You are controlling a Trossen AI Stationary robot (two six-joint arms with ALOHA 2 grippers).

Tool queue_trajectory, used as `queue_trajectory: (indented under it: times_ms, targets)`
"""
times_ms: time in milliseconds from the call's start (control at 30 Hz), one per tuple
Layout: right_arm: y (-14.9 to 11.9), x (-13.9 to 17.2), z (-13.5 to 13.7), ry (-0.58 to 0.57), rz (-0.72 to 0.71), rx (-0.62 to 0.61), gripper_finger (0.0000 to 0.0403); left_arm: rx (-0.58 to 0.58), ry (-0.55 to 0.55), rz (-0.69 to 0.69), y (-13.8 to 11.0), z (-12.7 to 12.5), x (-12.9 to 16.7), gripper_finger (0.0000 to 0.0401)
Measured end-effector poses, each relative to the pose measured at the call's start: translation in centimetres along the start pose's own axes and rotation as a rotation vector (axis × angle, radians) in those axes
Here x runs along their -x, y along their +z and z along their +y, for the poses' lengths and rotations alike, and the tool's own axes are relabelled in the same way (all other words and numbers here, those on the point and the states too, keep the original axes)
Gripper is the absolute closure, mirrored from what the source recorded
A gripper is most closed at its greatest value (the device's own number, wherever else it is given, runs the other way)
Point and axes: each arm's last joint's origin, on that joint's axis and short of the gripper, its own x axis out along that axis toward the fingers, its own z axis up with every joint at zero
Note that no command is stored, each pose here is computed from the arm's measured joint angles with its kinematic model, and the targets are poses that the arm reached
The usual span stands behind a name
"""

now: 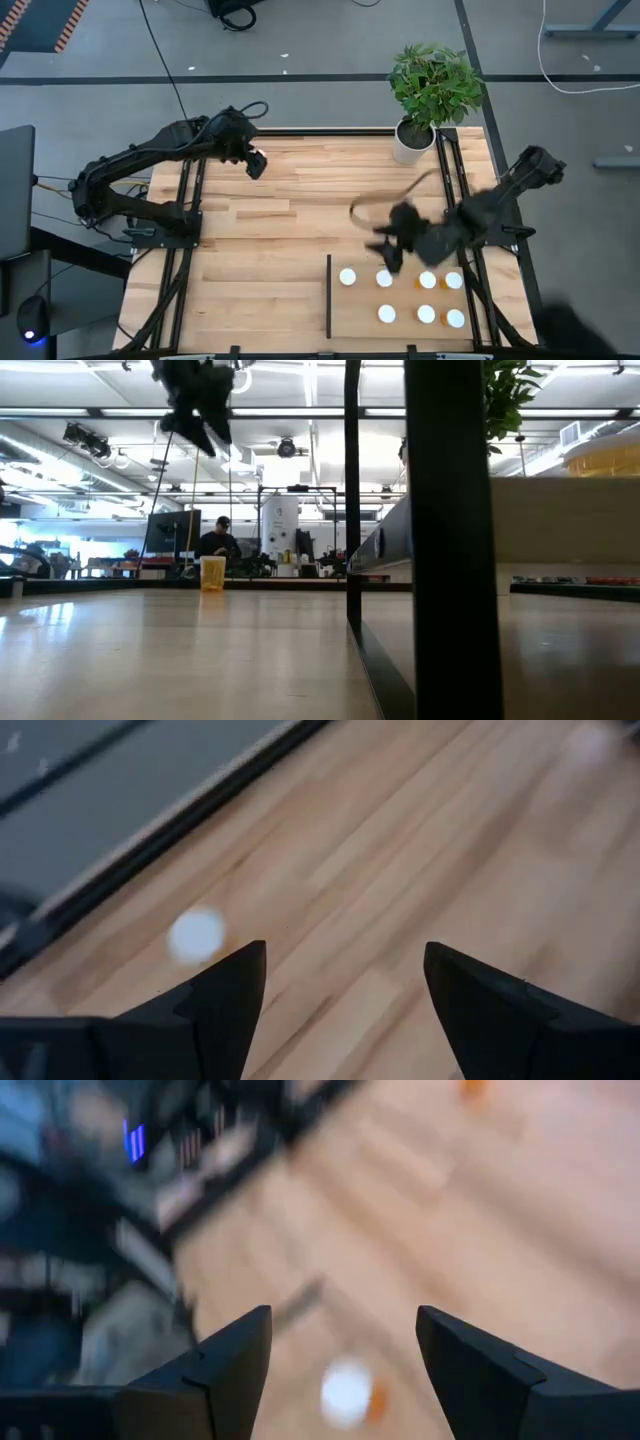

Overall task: Pick and place medicine bottles onto shelf by color
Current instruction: Put the orange pill bottle on the shelf aligned with the other orange pill bottles

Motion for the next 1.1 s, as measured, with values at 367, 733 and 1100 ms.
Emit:
queue_trajectory:
  times_ms: [367, 733, 1100]
  targets:
    - [8.4, 0.2, -3.3, -0.068, -0.347, 0.142, 0.0142, 0.020, 0.086, 0.220, -0.8, 2.5, -5.8, 0.0121]
    - [10.8, -5.1, -6.0, -0.153, -0.209, 0.214, 0.0097, 0.003, 0.172, 0.349, -1.0, 3.3, -9.7, 0.0094]
    - [11.1, -6.2, -6.6, -0.207, -0.205, 0.190, 0.0029, 0.060, 0.235, 0.290, -0.2, 4.5, -10.7, 0.0029]
